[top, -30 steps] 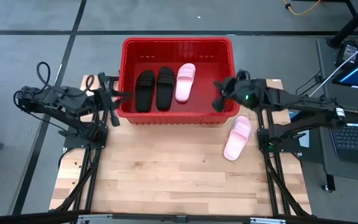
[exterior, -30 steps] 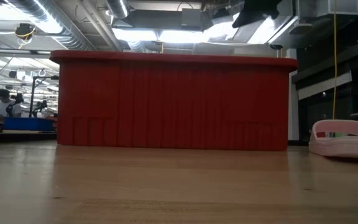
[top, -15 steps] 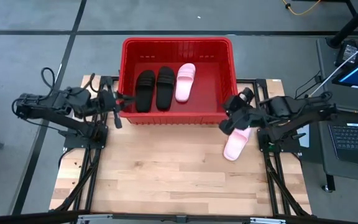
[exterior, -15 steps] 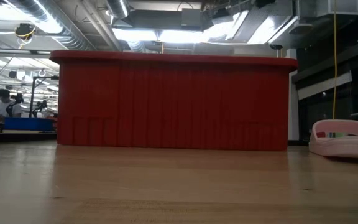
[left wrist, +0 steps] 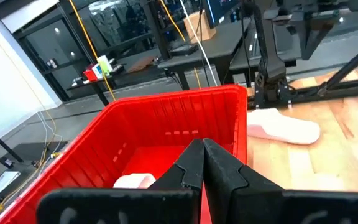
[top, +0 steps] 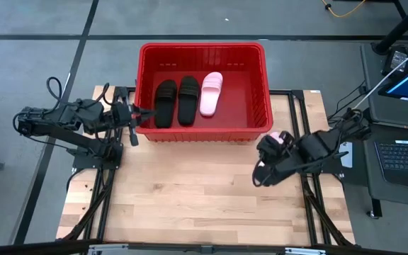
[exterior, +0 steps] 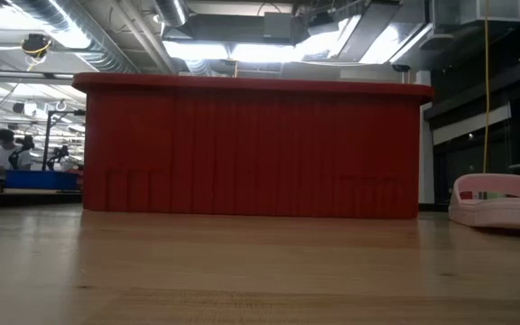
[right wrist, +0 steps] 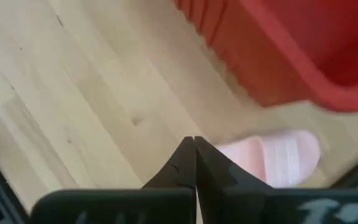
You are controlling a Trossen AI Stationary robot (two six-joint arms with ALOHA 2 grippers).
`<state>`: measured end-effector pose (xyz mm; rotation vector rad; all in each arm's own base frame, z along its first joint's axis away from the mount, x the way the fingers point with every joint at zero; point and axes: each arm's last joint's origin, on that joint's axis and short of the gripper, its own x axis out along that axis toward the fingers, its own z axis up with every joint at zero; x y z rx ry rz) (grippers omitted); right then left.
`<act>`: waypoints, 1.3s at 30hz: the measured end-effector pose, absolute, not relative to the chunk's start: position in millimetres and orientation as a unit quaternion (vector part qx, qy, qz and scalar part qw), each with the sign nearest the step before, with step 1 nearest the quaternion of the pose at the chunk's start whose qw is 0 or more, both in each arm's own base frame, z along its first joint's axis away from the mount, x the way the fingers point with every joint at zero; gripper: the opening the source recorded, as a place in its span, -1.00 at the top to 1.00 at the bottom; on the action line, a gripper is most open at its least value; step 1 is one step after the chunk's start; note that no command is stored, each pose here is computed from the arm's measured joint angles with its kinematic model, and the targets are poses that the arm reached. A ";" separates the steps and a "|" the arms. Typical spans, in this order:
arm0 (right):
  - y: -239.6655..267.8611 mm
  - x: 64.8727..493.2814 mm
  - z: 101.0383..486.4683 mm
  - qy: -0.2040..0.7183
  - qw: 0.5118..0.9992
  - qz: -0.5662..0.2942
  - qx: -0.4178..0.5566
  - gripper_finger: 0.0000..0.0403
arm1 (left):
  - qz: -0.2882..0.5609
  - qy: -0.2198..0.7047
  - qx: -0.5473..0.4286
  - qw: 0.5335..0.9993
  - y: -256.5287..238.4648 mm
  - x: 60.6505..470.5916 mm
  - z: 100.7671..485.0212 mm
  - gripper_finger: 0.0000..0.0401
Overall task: Pick and place slides into bin
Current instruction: Put the pink slide into the red container
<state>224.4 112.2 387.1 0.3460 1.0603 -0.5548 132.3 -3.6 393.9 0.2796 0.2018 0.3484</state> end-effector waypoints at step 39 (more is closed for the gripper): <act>103.4 210.4 279.3 0.604 0.698 -0.374 0.092 0.44 | 0.167 0.129 0.131 0.969 -3.6 131.2 387.6 0.98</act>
